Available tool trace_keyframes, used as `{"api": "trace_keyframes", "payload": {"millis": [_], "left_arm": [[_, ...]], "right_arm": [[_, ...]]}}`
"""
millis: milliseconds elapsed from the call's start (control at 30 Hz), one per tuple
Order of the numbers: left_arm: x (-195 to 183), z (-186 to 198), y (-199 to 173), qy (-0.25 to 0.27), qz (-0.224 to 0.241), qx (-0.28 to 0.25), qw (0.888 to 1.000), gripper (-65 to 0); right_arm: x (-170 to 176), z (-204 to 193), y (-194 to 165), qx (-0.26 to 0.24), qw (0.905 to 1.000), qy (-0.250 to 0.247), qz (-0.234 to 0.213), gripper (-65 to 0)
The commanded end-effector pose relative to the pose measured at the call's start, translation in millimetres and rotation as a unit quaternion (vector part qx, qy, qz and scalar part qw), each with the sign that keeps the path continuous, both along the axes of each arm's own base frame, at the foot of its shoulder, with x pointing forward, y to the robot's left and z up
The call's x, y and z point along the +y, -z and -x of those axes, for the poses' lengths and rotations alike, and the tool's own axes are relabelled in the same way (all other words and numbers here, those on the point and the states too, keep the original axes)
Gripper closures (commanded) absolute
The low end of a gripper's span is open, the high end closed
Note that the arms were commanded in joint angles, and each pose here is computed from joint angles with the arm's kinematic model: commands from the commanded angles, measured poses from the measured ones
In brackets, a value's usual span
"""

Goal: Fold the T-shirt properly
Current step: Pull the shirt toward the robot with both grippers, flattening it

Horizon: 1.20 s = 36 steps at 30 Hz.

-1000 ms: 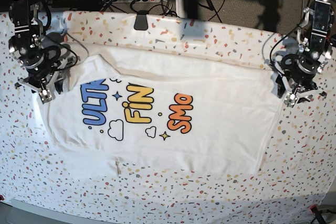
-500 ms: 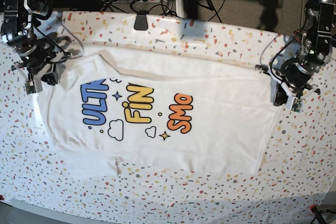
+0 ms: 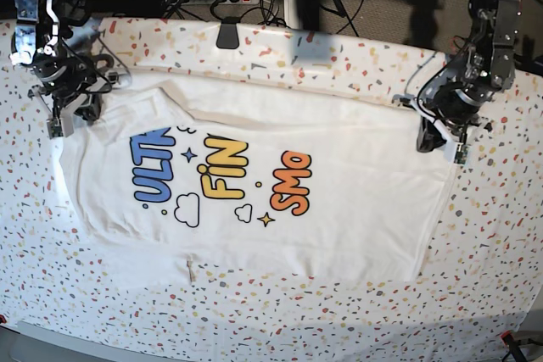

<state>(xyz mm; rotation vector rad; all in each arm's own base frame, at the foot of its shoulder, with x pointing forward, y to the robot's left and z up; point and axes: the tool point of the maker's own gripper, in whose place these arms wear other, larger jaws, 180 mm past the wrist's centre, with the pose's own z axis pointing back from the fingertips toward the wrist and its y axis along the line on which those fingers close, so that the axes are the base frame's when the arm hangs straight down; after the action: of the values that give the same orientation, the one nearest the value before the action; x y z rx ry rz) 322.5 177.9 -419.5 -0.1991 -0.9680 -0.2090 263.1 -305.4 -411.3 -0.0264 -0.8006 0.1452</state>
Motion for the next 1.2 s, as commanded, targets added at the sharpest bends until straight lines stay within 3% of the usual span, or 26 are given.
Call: {"api": "trace_keyframes", "payload": {"millis": [0,133,333,600,767,900,1033,1133,1167], "left_arm": [[3,-2,-8,0.005,0.001,-0.015,1.0,0.0],[10,30,16,0.02,-0.042,0.02,0.999,0.0],[13,82,44,0.026,-0.046,0.072,0.996,0.0],[-1,126,30,0.071,-0.068,0.075,0.992,0.0],[-10,106,-2,0.096,-0.099,0.02,0.99,0.0],[3,63,-65,0.059,-0.123,-0.077,0.988,0.0],[24,26,-117,0.014,-0.12,-0.15,0.981,-18.5],[34,3,-131,-0.01,-0.102,-0.16,0.982,-20.2],[37,-5,-132,-0.013,-0.098,-0.159,0.982,-20.2]], "right_arm": [[-3,3,-3,0.005,0.9999,-0.012,0.006,0.0],[2,25,7,0.02,0.9996,-0.022,0.002,0.0],[8,65,20,0.052,0.9981,-0.032,0.0,0.0],[10,98,7,0.056,0.9976,-0.041,0.01,0.0],[-10,86,-12,0.023,0.9993,-0.018,0.024,0.0],[-20,67,-49,-0.036,0.9992,0.002,0.017,0.0],[-38,44,-82,-0.091,0.995,0.021,0.036,0.0],[-40,26,-96,-0.119,0.9919,0.024,0.038,0.0],[-38,20,-100,-0.128,0.9909,0.023,0.036,-5.7]]}}
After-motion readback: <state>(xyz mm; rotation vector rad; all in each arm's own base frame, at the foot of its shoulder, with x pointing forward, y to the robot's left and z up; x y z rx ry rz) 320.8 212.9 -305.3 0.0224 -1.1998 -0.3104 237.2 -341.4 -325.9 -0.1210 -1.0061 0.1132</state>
